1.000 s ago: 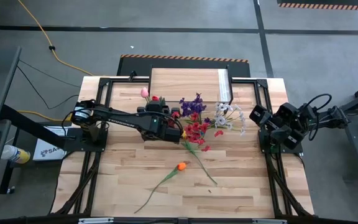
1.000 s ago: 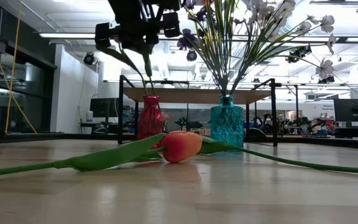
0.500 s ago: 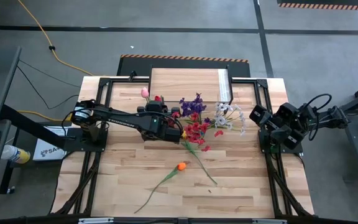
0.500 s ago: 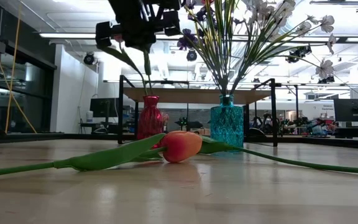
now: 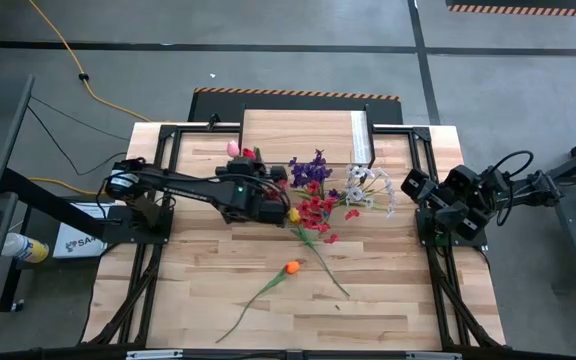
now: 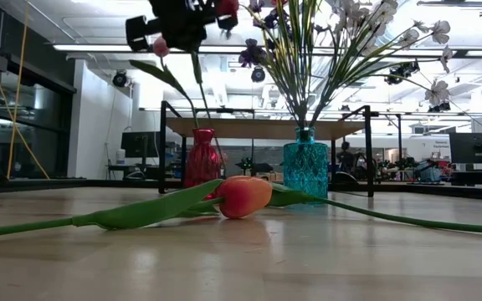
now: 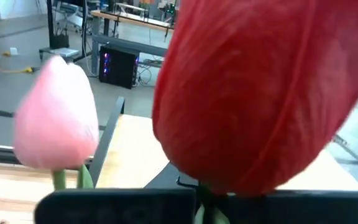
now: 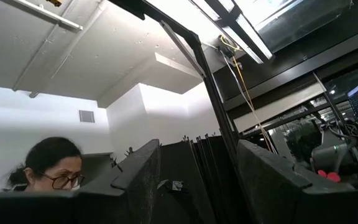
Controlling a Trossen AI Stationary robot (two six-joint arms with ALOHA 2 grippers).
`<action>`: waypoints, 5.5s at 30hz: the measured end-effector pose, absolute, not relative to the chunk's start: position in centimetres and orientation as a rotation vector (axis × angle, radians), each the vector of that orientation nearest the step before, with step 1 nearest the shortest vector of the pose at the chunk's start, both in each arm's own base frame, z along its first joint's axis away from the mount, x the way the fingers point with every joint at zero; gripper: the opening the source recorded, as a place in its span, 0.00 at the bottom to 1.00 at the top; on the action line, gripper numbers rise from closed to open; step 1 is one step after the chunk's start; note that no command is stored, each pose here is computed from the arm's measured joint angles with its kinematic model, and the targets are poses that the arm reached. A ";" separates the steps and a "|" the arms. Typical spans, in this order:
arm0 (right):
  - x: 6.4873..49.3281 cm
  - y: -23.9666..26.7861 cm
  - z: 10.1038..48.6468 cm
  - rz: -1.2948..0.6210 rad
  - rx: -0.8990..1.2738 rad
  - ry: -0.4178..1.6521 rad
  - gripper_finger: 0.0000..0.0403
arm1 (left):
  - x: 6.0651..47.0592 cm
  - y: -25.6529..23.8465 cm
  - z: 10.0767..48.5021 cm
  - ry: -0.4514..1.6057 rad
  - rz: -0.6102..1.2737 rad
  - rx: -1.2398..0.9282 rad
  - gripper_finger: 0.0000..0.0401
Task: Pick and place flowers into a vace then onto a shelf
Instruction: Put the red flower into the red vase
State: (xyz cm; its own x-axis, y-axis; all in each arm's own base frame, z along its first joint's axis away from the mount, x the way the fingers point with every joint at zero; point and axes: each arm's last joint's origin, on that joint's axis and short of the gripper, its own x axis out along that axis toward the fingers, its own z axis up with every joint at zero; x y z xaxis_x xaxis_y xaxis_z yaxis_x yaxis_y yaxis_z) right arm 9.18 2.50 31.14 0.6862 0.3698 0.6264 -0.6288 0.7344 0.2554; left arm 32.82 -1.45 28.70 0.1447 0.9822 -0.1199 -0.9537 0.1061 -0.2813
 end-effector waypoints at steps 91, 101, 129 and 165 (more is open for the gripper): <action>9.3 2.5 30.9 0.576 0.476 -0.557 0.51 | 27.2 -5.9 42.1 0.263 0.989 -0.317 0.07; 9.3 2.5 30.9 0.576 0.476 -0.556 0.51 | 27.0 -5.8 42.0 0.249 1.018 -0.302 0.07; 9.3 2.6 30.9 0.580 0.475 -0.552 0.51 | 29.6 -4.6 39.6 0.288 1.113 -0.302 0.09; 9.4 2.6 30.8 0.576 0.476 -0.537 0.51 | 30.8 -5.0 38.4 0.370 1.073 -0.329 0.22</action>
State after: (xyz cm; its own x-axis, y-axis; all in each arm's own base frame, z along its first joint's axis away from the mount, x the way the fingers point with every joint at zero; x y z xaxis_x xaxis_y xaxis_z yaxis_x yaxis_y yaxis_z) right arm 9.44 2.57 30.80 0.7110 0.3789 0.5925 -0.6173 0.7399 0.2676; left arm 30.79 -5.01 38.42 0.4273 0.7863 -0.4463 -0.8943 0.4400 -0.0812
